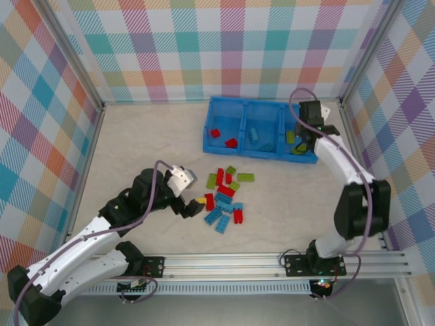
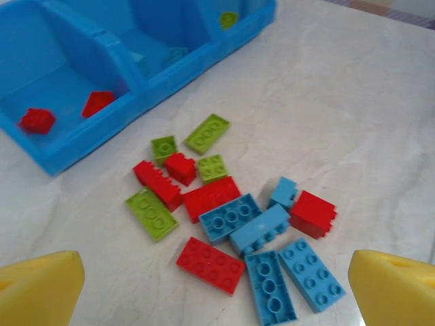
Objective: Sort the legos into containers by color
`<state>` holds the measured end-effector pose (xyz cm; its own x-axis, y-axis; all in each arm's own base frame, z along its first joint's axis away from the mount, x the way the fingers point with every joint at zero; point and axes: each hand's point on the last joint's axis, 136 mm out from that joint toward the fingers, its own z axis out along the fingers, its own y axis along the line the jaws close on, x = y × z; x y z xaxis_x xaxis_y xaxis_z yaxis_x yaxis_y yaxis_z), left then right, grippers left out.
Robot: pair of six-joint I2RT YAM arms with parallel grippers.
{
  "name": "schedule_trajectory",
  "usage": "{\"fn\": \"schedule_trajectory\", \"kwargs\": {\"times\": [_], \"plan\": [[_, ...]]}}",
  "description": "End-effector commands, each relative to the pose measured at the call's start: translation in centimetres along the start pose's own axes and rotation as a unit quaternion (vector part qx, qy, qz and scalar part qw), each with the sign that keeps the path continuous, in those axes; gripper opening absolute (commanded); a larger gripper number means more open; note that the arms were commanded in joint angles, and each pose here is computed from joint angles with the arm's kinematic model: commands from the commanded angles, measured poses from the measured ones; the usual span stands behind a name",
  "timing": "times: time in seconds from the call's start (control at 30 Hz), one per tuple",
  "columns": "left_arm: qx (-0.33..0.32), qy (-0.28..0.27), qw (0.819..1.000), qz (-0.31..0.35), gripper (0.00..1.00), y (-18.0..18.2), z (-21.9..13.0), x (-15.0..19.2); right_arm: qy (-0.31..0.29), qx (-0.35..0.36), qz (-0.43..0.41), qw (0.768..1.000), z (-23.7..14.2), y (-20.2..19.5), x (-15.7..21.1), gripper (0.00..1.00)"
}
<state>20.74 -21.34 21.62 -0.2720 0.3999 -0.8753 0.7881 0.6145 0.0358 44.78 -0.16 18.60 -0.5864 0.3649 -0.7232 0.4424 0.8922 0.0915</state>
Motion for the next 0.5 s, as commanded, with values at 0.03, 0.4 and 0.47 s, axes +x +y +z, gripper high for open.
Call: {"fn": "schedule_trajectory", "kwargs": {"times": [0.03,0.4,0.47], "plan": [[-0.077,0.011,0.995,-0.058,1.0,2.8,-0.5,-1.0,0.026,-0.031,-0.014,0.999,3.6,1.2,-0.3,0.27],[-0.138,0.098,0.973,-0.156,1.0,6.1,1.2,0.8,0.057,-0.06,0.004,0.997,3.0,2.3,0.1,0.51],[-0.148,0.125,0.96,-0.204,1.0,6.6,1.4,0.7,0.061,-0.078,0.009,0.995,1.0,2.4,0.1,0.53]]}}
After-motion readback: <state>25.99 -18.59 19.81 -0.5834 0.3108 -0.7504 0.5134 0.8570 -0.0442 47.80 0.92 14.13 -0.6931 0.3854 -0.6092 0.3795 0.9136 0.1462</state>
